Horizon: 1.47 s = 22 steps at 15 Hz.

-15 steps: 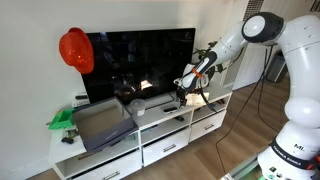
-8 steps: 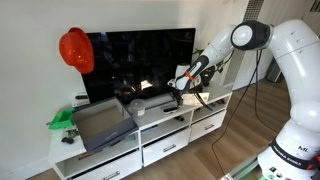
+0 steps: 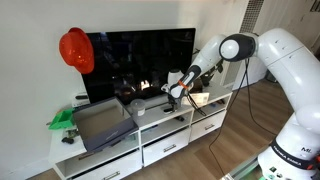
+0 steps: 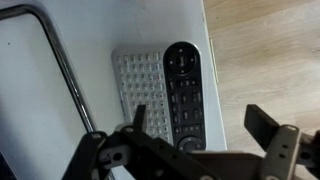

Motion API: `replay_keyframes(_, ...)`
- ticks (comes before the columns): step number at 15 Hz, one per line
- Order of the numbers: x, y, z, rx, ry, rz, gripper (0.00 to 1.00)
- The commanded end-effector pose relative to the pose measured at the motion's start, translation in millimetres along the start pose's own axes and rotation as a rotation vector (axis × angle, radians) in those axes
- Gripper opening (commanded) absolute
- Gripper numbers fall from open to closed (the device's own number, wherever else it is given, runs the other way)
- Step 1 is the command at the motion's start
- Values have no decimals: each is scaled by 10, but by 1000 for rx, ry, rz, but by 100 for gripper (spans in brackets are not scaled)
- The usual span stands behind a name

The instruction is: Turn the white object clockwise on the tv stand

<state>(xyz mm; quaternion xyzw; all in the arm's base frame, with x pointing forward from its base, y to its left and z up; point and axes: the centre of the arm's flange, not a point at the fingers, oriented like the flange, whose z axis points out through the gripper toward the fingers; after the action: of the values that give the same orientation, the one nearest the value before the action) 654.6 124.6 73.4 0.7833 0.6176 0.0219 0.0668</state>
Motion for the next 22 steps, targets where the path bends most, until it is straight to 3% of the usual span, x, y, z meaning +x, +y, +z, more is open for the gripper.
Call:
replay_keyframes(1, 28, 10, 47, -11, -10, 5, 100)
replay_keyframes(12, 38, 217, 328, -75, -35, -41, 100)
replay_keyframes(22, 20, 358, 534, -62, 52, -100, 100)
